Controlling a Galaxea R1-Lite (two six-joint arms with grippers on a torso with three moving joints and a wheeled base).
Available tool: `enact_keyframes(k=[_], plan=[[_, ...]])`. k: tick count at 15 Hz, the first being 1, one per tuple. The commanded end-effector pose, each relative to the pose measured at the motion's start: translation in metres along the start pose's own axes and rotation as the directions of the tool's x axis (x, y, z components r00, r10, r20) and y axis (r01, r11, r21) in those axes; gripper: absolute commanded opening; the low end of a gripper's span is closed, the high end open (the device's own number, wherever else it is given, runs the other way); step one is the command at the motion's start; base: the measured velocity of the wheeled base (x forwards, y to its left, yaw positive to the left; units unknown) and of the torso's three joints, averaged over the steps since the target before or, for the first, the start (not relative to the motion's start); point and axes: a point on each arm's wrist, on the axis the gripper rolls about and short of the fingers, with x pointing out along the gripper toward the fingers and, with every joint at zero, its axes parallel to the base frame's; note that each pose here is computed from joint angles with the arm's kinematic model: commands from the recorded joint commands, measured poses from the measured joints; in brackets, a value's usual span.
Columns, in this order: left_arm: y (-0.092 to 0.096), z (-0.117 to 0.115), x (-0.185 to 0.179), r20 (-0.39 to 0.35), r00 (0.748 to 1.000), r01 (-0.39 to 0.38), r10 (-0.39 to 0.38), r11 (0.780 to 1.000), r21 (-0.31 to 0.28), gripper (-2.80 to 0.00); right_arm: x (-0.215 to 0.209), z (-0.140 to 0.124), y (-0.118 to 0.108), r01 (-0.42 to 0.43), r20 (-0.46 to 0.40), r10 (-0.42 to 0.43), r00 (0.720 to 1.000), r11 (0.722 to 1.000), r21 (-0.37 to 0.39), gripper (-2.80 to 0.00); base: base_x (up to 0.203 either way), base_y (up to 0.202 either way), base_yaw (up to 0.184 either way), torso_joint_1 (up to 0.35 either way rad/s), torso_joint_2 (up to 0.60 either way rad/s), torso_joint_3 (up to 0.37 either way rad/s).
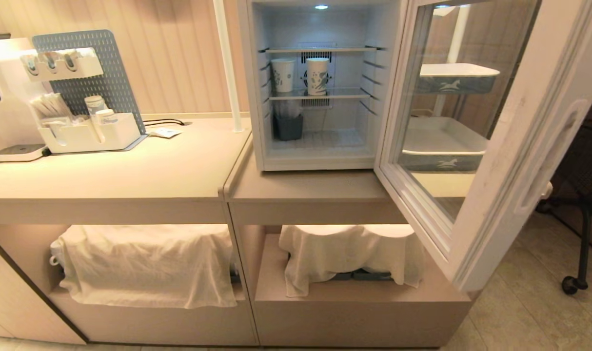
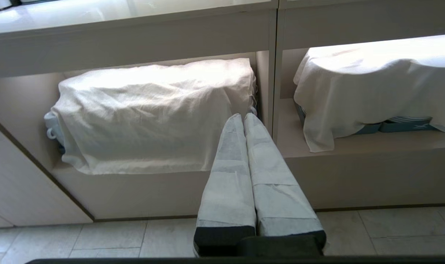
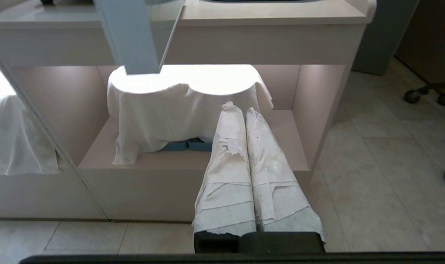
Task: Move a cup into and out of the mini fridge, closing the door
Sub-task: Take the paper cup out of the freezer
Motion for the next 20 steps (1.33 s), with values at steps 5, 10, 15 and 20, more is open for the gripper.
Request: enact_keyframes(k=[5, 10, 15, 20], plan=[[0.0000, -0.0002, 0.0002, -0.005, 1.000, -0.002, 0.002, 1.000, -0.004, -2.80, 0.0001, 0.0000, 0.0000, -0.001, -0.001, 0.001, 1.000, 1.000, 0.003, -2.80, -0.055, 0.000, -0.001, 0.001, 0.00, 0.002], [0.0000, 0.0001, 0.0002, -0.001, 1.000, 0.001, -0.001, 1.000, -0.012, -2.80, 0.0002, -0.0006, 0.0000, -0.001, -0.005, 0.001, 1.000, 1.000, -0.001, -2.80, 0.000, 0.000, 0.000, 0.000, 0.00, 0.000], [-0.0001, 0.0000, 0.0002, -0.003, 1.000, 0.003, -0.003, 1.000, -0.012, -2.80, 0.0002, -0.0006, 0.0000, -0.001, -0.005, 0.001, 1.000, 1.000, 0.000, -2.80, 0.001, 0.155, 0.004, 0.001, 0.00, 0.002], [0.0000, 0.0000, 0.0002, -0.003, 1.000, 0.001, -0.001, 1.000, -0.010, -2.80, 0.0002, -0.0006, 0.0000, -0.001, -0.005, 0.001, 1.000, 1.000, 0.000, -2.80, 0.000, 0.192, 0.000, 0.001, 0.01, 0.003]])
